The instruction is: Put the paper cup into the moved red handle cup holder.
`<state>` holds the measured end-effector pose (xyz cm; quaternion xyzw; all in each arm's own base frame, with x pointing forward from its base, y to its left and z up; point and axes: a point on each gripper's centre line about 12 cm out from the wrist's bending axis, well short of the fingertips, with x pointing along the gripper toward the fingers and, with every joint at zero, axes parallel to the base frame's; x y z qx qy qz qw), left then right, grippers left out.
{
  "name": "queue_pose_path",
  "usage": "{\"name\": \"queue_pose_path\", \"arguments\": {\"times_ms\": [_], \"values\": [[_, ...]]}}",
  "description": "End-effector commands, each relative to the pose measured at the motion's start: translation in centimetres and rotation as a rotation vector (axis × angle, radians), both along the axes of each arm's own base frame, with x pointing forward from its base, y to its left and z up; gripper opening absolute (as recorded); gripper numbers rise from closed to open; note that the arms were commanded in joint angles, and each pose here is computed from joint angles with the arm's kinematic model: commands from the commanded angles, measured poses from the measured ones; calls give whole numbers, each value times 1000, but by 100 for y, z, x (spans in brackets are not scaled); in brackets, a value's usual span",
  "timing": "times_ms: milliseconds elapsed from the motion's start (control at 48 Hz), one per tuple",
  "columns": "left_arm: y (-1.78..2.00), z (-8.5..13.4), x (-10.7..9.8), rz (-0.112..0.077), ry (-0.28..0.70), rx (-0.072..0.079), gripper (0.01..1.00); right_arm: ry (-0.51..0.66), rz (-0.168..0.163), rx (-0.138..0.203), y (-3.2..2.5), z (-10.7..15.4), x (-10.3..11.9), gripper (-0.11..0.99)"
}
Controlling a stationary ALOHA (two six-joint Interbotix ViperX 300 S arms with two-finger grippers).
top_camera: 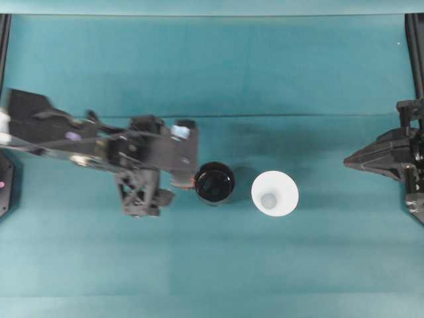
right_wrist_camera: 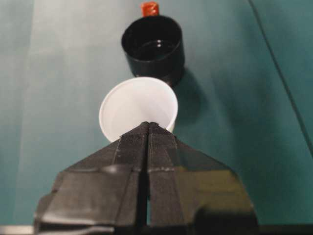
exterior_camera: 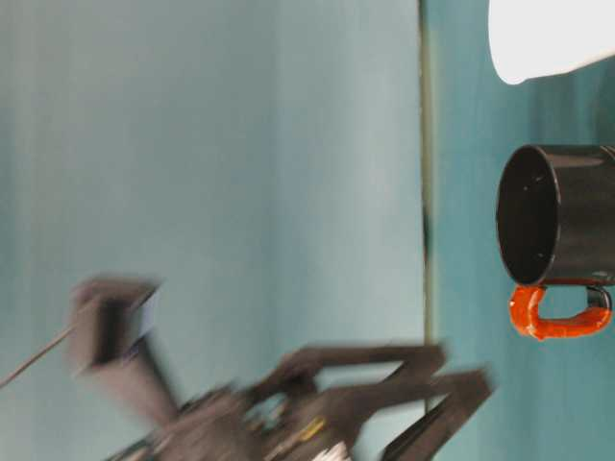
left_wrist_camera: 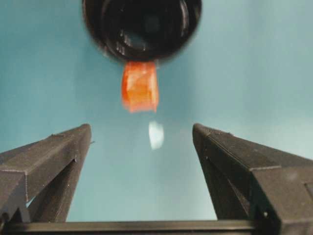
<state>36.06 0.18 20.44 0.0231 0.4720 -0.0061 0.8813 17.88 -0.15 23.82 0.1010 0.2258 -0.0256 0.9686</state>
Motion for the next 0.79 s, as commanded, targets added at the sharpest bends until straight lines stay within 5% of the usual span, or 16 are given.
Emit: {"name": "queue_pose_path", "arguments": {"times_ms": [0, 250, 583, 770], "values": [[-4, 175, -91, -2, -34, 2, 933, -5, -5, 7, -3, 28, 17, -105], [-19, 233, -306, 6, -52, -7, 928, 46, -10, 16, -5, -40, 41, -105], [-23, 352, -623, 6, -101, -9, 928, 207, -70, 56, -92, -78, 326, -94], [-22, 366, -693, 8, -111, -11, 928, 260, -89, 87, -99, -36, 486, 60]]}}
